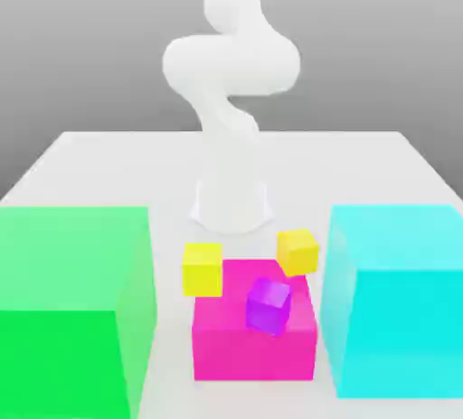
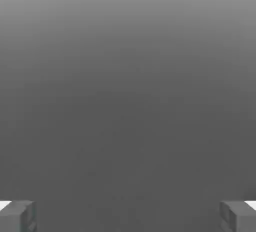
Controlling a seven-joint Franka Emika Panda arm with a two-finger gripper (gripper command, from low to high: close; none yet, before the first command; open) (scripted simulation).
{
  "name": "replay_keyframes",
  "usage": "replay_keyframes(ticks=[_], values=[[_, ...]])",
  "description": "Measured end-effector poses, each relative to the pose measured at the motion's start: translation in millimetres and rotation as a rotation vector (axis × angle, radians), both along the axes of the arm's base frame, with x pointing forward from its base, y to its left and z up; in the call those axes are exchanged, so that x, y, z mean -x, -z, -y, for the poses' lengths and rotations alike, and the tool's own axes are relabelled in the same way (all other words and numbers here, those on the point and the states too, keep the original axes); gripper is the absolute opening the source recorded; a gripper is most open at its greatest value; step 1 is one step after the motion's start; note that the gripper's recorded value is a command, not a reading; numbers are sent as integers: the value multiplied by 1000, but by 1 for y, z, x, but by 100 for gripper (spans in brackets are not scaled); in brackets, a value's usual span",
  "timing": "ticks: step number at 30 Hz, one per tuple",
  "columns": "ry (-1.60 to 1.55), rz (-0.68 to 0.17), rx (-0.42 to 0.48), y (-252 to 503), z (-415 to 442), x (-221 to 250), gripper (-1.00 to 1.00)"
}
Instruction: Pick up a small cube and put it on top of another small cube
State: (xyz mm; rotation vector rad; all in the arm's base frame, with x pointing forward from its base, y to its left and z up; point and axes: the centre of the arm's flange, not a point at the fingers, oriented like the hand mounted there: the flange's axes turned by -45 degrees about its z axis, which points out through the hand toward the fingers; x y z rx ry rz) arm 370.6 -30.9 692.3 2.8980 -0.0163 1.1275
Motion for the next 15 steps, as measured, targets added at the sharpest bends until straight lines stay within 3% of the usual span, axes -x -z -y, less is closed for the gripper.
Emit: replay_keyframes(ticks=[7, 15], values=[[50, -219, 97, 88, 123, -56, 0], [107, -440, 113, 201, 246, -48, 0]])
